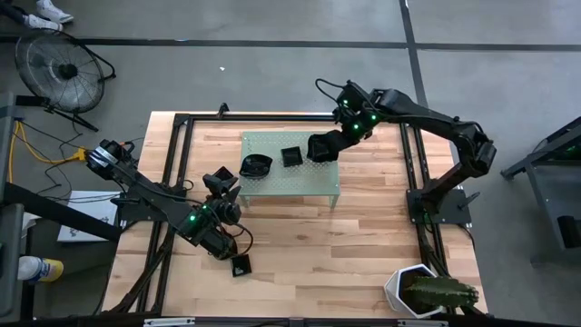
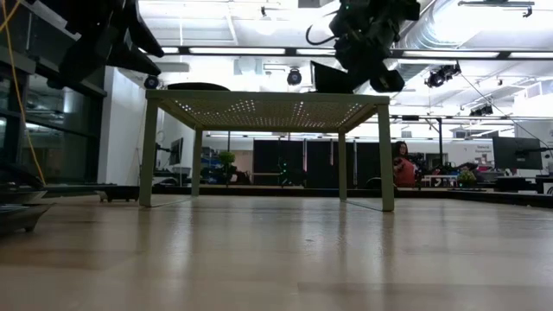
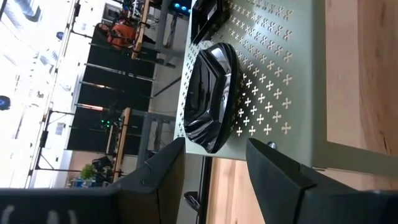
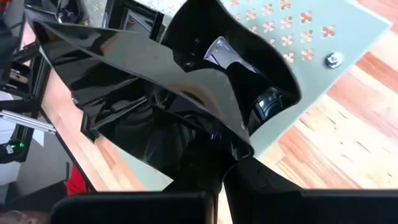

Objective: Pick & Place Mini shaped plates
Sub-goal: Stack the distorted square plate on top of the other distorted square plates on the shelf, then stack the square plate on top of the other square plates on the shelf

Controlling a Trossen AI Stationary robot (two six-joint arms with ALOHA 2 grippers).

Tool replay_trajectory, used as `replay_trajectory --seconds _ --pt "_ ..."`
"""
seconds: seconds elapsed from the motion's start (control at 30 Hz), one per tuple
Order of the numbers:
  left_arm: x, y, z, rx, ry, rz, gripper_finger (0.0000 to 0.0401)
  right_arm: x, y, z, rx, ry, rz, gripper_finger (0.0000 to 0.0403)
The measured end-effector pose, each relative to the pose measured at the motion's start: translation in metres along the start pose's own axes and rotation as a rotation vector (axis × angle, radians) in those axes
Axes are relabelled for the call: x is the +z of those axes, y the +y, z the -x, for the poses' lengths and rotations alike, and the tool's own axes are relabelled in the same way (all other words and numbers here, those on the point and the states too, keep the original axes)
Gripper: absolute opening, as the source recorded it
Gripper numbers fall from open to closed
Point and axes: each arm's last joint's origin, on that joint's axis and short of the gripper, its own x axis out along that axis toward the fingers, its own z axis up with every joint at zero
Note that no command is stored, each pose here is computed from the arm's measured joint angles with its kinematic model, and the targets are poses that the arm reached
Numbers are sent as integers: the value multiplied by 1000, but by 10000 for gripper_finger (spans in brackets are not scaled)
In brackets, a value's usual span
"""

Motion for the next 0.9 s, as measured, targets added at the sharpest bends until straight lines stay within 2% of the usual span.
replay_trajectory --seconds 0.27,0.7,0.9 --pt "0 0 0 -1 0 1 165 0 -1 0 -25 -14 4 28" --pt "0 0 0 -2 1 9 165 0 -1 0 -20 -5 65 86" --pt "0 -1 0 -28 15 20 165 -2 6 13 9 27 122 94"
